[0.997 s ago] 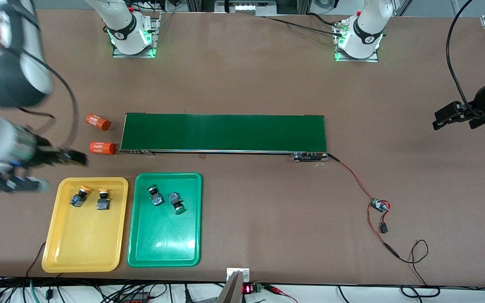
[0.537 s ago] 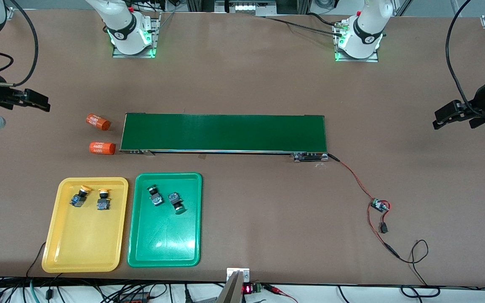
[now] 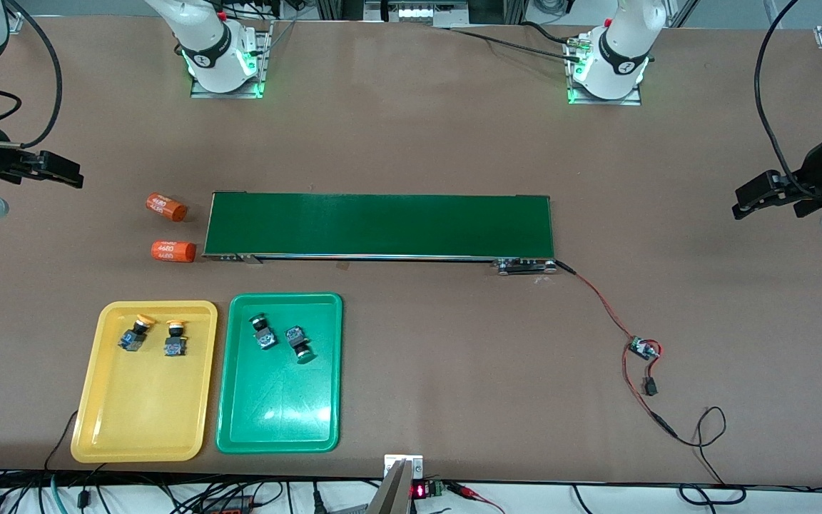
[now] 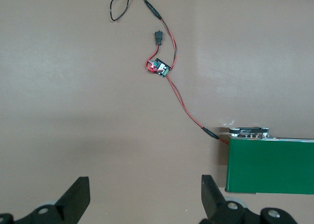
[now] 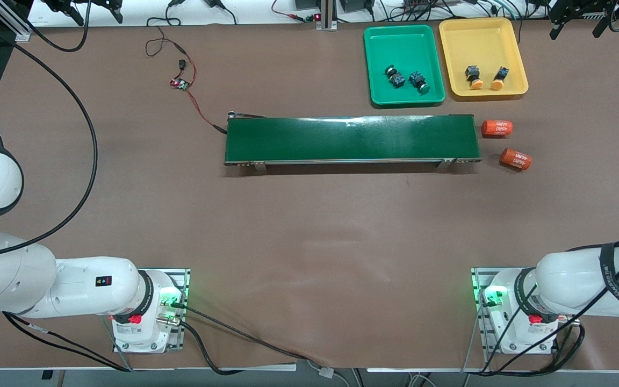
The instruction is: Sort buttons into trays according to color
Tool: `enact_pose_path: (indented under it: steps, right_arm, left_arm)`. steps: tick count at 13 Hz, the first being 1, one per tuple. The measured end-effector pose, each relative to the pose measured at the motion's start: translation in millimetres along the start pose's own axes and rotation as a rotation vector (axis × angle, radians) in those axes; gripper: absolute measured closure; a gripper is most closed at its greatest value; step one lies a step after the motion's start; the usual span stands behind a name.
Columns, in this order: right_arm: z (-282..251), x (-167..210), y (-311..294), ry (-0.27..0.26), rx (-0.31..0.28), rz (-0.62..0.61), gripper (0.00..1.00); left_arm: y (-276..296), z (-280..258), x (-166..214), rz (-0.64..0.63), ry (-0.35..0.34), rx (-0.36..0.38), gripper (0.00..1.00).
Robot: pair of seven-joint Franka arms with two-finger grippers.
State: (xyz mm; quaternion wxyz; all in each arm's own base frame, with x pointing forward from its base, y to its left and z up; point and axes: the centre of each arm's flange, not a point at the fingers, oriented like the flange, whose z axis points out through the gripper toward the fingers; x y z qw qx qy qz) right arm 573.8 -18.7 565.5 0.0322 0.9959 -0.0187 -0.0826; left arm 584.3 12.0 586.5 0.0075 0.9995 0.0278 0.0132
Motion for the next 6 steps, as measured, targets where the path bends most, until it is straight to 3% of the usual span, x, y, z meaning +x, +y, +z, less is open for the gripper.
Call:
enact_pose_path:
  steps: [6]
  right_arm:
    - [1.4, 5.7, -10.3, -0.001, 0.004, -0.018, 0.00]
  left_arm:
    - [0.0, 0.1, -0.1, 0.000, 0.000, 0.000, 0.00]
